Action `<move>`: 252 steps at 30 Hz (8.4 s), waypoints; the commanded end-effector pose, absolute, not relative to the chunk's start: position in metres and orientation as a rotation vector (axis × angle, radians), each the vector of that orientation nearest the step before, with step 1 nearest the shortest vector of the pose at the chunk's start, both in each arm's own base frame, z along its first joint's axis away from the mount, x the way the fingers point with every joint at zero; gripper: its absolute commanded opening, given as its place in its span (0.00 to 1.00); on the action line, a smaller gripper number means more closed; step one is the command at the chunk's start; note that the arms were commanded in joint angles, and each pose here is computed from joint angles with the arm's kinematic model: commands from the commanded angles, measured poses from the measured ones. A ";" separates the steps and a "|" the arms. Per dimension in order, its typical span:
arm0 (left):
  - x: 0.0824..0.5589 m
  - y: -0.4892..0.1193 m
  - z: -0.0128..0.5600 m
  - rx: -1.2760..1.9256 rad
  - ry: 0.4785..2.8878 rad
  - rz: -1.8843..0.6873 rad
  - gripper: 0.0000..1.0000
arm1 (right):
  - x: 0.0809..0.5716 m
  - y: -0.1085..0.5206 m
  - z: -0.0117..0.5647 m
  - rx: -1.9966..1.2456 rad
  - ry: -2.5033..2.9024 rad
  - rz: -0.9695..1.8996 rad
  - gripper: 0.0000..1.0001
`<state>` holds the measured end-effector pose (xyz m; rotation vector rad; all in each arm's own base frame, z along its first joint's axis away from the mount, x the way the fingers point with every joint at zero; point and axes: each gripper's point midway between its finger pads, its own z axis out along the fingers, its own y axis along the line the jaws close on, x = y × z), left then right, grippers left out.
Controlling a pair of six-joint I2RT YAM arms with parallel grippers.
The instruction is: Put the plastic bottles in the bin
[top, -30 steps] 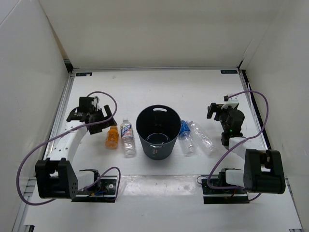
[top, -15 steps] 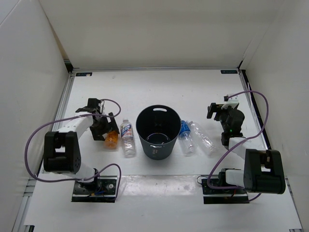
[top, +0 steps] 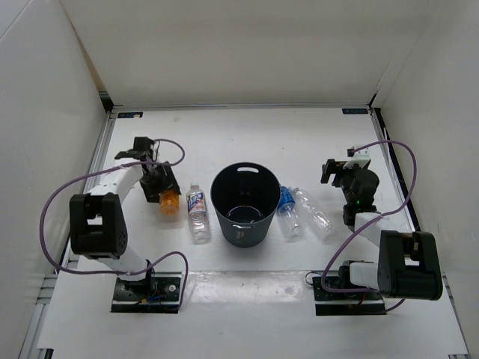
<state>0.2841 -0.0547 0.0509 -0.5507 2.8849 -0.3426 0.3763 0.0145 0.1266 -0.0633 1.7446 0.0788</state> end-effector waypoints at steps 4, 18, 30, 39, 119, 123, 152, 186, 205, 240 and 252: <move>0.358 -0.039 0.216 -0.500 2.400 -0.335 0.59 | 0.380 0.023 0.140 -0.074 1.691 0.083 0.90; 0.313 -0.199 0.421 0.328 1.783 -0.526 0.55 | 0.380 0.023 0.141 -0.058 1.684 0.065 0.90; 0.245 -0.313 0.316 0.607 1.951 -0.676 0.63 | 0.379 0.022 0.140 -0.050 1.686 0.054 0.90; 0.242 -0.327 0.288 0.618 2.033 -0.659 0.83 | 0.379 0.023 0.141 -0.050 1.680 0.053 0.90; 0.311 -0.103 0.145 -0.385 2.573 -0.273 0.71 | 0.380 0.020 0.140 -0.053 1.679 0.004 0.90; 0.343 -0.086 0.247 -0.373 2.258 -0.292 0.68 | 0.380 0.022 0.141 -0.055 1.679 0.005 0.90; 0.286 -0.284 0.402 0.460 1.728 -0.747 0.61 | 0.379 0.022 0.142 -0.052 1.672 -0.007 0.90; 0.290 -0.260 0.382 0.466 1.715 -0.439 0.99 | 0.378 0.022 0.142 -0.051 1.669 -0.011 0.90; 0.296 -0.093 0.274 -0.080 2.058 -0.121 0.99 | 0.321 0.046 0.190 -0.579 2.512 0.384 0.90; 0.304 -0.078 0.248 -0.131 2.187 -0.029 0.99 | 0.234 0.072 0.075 -0.867 3.025 0.417 0.90; 0.296 -0.071 0.250 -0.145 2.198 0.000 0.99 | 0.220 0.085 0.051 -0.957 3.171 0.454 0.90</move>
